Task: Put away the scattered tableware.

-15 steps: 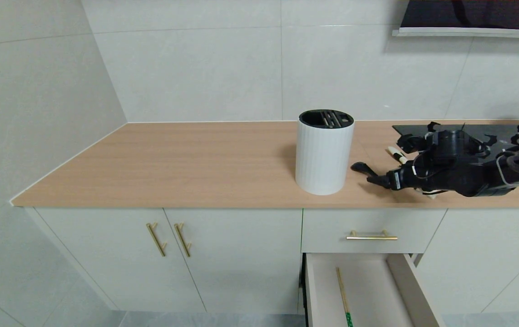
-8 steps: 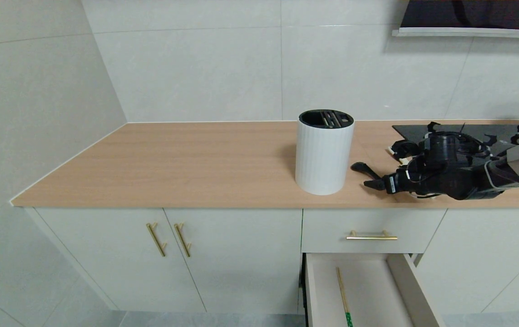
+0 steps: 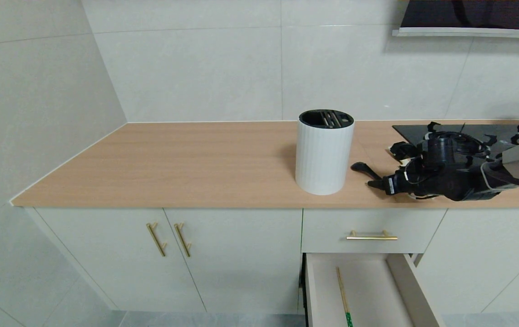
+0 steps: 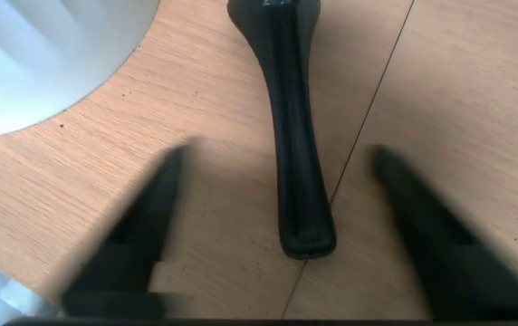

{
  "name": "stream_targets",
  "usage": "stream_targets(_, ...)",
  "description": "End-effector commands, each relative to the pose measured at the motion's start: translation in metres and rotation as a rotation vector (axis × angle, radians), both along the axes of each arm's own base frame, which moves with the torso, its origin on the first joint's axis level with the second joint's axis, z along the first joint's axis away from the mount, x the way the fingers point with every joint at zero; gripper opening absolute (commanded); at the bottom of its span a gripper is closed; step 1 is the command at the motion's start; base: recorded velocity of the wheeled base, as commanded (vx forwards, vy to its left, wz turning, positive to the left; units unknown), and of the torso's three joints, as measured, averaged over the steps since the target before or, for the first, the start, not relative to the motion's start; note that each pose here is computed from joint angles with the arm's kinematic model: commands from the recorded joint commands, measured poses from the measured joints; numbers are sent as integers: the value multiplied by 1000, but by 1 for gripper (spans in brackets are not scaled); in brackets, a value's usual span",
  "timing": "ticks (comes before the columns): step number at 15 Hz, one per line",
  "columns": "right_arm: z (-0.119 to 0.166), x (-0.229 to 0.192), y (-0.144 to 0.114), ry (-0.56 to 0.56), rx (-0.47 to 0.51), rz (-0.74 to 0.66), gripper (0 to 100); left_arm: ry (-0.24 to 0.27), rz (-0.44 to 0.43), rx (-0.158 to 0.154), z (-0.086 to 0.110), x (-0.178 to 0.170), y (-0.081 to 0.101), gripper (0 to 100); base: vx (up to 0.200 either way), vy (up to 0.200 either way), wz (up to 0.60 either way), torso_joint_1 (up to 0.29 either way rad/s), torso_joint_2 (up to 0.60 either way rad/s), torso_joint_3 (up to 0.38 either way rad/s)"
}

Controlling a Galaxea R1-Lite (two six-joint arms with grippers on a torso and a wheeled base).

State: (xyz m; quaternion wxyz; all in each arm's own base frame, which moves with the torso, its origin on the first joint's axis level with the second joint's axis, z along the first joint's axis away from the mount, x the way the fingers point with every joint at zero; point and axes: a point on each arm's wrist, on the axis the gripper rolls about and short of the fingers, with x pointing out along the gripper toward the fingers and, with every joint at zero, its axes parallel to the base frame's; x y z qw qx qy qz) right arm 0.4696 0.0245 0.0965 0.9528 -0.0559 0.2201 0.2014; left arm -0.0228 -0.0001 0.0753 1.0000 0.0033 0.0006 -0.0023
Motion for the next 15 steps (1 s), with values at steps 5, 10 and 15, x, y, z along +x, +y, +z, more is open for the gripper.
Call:
stream_targets(5, -3, 3, 0, 2, -4, -5, 0, 0, 0, 1, 0, 0, 0, 100, 0, 0, 0, 0, 0, 0)
stream_targets(10, 11, 1, -1, -12, -11, -48, 0, 0, 0, 0, 0, 0, 0, 100, 0, 0, 0, 0, 0, 0)
stream_targets(15, 77, -49, 14, 51, 56, -148, 0, 0, 0, 0, 0, 0, 0, 100, 0, 0, 0, 0, 0, 0)
